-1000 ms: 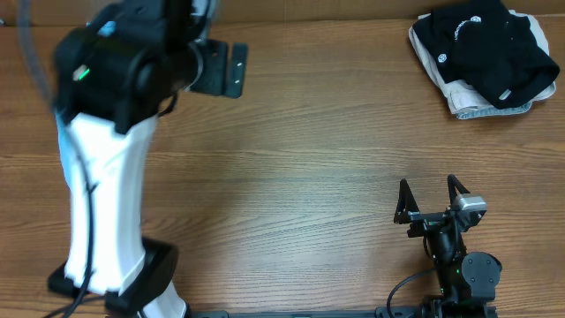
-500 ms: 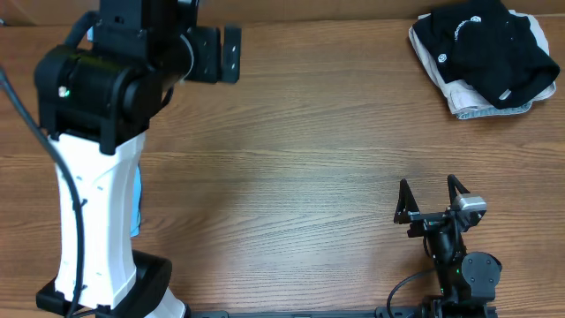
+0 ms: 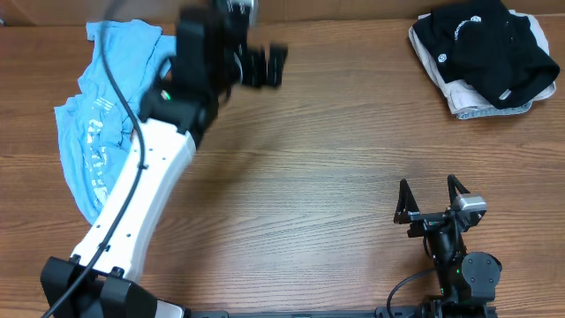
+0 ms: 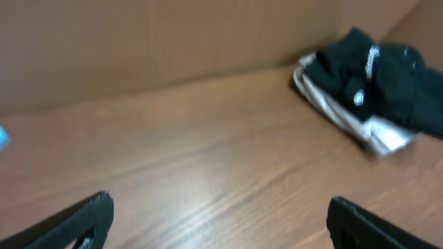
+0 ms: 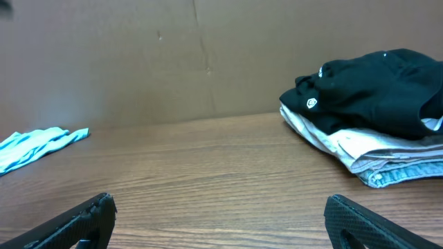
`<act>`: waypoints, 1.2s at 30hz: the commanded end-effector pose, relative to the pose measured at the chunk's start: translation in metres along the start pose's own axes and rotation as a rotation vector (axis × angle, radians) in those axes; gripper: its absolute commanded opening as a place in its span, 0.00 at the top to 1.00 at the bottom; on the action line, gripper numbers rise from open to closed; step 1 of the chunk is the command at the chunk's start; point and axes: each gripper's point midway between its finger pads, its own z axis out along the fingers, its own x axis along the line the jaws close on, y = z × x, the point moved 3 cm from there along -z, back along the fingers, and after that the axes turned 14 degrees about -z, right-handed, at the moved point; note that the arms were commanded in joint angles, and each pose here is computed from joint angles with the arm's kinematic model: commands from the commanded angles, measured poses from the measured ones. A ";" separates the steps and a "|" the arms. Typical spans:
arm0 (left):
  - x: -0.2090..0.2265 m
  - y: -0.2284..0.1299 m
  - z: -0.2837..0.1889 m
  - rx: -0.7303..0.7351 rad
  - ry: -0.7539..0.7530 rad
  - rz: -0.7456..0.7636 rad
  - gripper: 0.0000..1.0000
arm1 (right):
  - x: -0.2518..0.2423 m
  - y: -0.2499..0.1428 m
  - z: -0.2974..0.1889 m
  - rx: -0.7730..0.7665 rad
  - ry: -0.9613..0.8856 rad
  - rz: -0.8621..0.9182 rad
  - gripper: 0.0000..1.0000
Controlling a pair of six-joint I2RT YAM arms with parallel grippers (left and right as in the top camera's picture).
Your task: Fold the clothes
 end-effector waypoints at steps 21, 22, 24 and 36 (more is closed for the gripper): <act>0.113 -0.167 -0.122 -0.266 0.109 -0.056 0.00 | 0.001 -0.002 0.000 -0.006 0.004 0.002 0.00; 0.116 -0.171 -0.126 -0.295 0.111 -0.052 0.00 | 0.001 -0.002 0.000 -0.006 0.004 0.002 0.00; 0.118 -0.175 -0.134 -0.358 0.106 -0.038 0.00 | 0.001 -0.002 0.000 -0.006 0.004 0.002 0.00; 0.129 -0.202 -0.151 -0.537 0.102 0.009 0.00 | 0.001 -0.002 0.000 -0.006 0.004 0.002 0.00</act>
